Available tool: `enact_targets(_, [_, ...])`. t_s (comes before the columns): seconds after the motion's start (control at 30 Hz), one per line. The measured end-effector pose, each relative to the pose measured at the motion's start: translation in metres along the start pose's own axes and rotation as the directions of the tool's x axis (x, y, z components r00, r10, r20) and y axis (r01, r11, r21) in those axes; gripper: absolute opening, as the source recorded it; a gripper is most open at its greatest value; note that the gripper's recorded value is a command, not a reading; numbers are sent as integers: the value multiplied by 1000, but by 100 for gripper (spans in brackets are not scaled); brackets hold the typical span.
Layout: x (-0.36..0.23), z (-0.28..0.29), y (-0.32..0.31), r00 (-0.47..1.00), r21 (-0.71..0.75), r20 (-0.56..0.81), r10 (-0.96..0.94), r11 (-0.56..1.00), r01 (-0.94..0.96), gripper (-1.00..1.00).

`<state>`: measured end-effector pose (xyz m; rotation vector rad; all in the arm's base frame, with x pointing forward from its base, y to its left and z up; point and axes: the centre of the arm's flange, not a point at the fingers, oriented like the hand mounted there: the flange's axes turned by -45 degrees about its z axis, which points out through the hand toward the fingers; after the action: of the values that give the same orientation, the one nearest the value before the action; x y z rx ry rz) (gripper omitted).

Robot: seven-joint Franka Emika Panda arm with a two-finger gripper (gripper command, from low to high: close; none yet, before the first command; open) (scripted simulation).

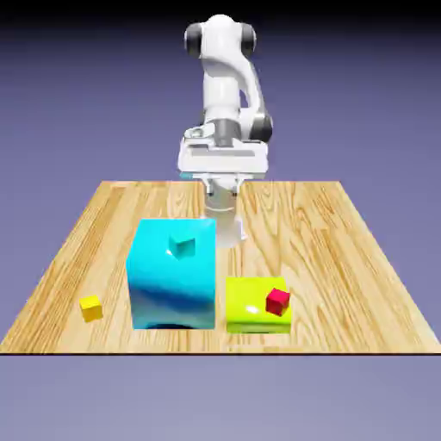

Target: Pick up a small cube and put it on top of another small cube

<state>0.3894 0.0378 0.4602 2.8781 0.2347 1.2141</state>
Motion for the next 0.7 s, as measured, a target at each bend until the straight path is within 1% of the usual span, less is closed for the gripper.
enact_targets(0.1, [6, -7, -83, 976, 101, -23, -218, 970, 220, 0])
enact_targets(0.2, [-2, -24, -166, 904, 192, -77, -421, 883, 428, 0])
enact_targets(0.3, [-24, -51, -245, 788, 264, -158, -595, 744, 614, 0])
enact_targets(0.4, [-60, -89, -317, 636, 310, -260, -726, 561, 767, 0])
enact_targets(0.57, [-146, -169, -410, 327, 315, -453, -829, 194, 929, 0])
enact_targets(0.7, [-234, -243, -452, 58, 247, -604, -795, -117, 962, 0])
